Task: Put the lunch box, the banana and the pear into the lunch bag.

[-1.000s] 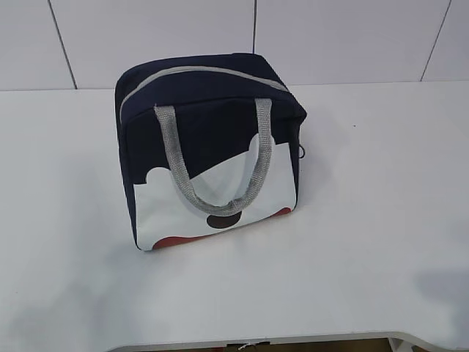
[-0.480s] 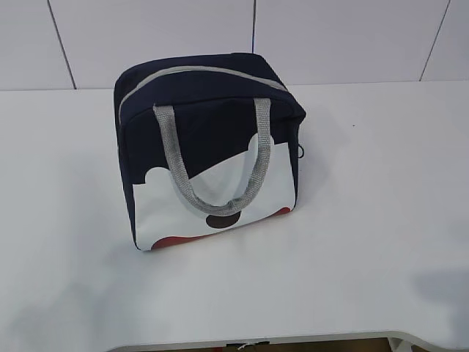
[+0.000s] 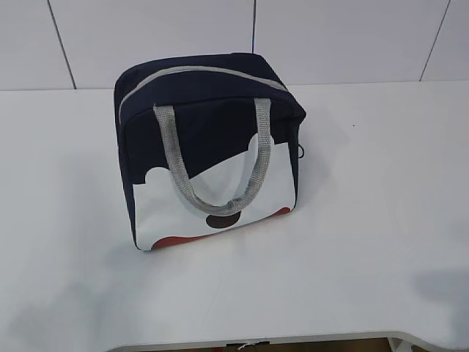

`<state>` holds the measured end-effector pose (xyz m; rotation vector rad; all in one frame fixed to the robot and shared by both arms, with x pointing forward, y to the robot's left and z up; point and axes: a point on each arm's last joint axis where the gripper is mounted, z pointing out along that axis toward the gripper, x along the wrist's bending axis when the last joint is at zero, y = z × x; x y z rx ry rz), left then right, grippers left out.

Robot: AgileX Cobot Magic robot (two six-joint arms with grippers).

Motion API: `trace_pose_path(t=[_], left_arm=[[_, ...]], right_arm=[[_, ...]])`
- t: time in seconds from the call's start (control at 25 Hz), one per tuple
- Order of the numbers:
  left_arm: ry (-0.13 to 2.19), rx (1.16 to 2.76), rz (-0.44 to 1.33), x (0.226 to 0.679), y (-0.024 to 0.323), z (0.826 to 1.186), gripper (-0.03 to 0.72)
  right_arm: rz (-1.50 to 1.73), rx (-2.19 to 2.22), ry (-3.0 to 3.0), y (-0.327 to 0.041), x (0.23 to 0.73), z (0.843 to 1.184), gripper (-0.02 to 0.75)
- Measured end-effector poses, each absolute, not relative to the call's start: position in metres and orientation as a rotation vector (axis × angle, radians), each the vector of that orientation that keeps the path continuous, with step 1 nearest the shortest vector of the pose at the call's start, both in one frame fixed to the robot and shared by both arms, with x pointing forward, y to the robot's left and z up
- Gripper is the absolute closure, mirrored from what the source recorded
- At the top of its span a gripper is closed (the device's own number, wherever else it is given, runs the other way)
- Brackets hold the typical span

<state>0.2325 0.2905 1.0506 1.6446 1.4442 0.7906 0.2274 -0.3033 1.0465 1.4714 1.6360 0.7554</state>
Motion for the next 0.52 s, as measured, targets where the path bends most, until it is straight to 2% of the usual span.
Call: trace_pose_path(t=[0.52], left_arm=[[1.444, 1.645, 0.791, 0.2325, 0.2905, 1.0506, 0.357]], right_arm=[[0.755, 1.471, 1.636, -0.3033, 0.2274, 1.0465, 0.332]])
